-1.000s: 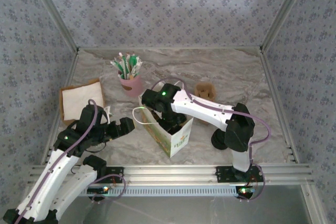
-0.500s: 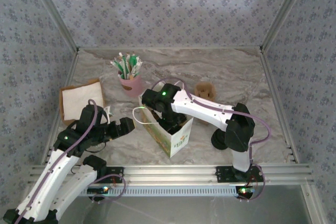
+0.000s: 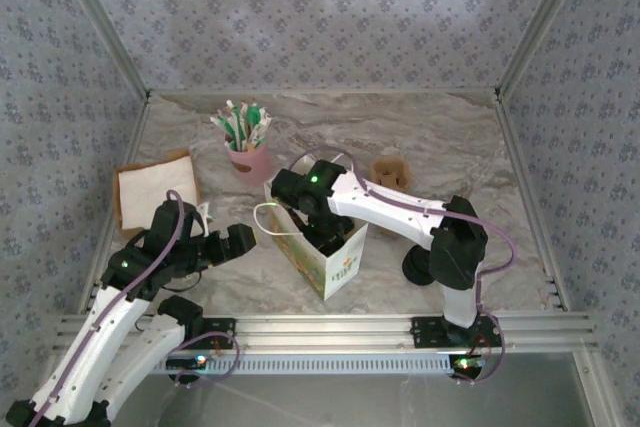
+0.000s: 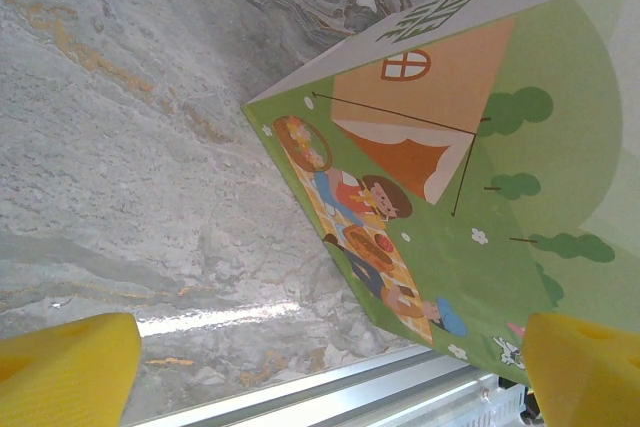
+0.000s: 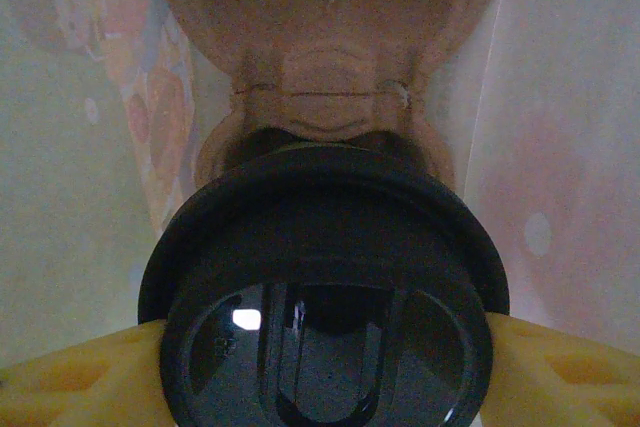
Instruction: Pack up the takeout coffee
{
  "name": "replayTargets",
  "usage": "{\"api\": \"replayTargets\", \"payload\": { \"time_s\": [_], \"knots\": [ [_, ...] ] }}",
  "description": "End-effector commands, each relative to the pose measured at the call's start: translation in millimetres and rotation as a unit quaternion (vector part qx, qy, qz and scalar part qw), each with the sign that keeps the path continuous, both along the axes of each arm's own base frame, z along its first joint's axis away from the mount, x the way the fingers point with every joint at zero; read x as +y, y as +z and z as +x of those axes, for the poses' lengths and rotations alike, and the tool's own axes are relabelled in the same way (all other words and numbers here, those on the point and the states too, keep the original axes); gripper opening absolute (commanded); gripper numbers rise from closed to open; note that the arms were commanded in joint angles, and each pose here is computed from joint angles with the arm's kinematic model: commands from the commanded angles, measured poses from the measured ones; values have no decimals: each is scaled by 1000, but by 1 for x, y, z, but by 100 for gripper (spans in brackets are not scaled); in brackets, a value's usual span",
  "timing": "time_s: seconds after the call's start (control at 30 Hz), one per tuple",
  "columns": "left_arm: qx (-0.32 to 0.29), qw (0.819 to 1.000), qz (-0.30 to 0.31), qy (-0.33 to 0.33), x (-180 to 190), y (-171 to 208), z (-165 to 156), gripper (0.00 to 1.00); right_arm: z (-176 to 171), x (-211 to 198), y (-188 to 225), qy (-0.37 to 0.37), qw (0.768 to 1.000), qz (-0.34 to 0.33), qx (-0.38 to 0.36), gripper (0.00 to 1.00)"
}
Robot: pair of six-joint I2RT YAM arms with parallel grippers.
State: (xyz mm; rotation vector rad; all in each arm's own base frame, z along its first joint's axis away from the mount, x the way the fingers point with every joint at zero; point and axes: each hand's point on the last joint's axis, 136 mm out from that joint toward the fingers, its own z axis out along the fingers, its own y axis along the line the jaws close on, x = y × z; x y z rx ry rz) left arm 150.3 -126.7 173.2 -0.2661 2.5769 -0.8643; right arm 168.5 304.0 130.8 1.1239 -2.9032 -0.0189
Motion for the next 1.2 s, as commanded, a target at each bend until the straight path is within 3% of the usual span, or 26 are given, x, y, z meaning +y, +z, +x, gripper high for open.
{"api": "replayTargets", "payload": {
  "time_s": [0.0,1.17],
  "knots": [
    [-7,1000,-3,0,0,9,0,98,-15,-1,-41,8,998,-31,50,70],
    [-9,1000,-4,3,0,11,1,98,-17,-2,-56,4,998,-29,56,71]
  ]
}}
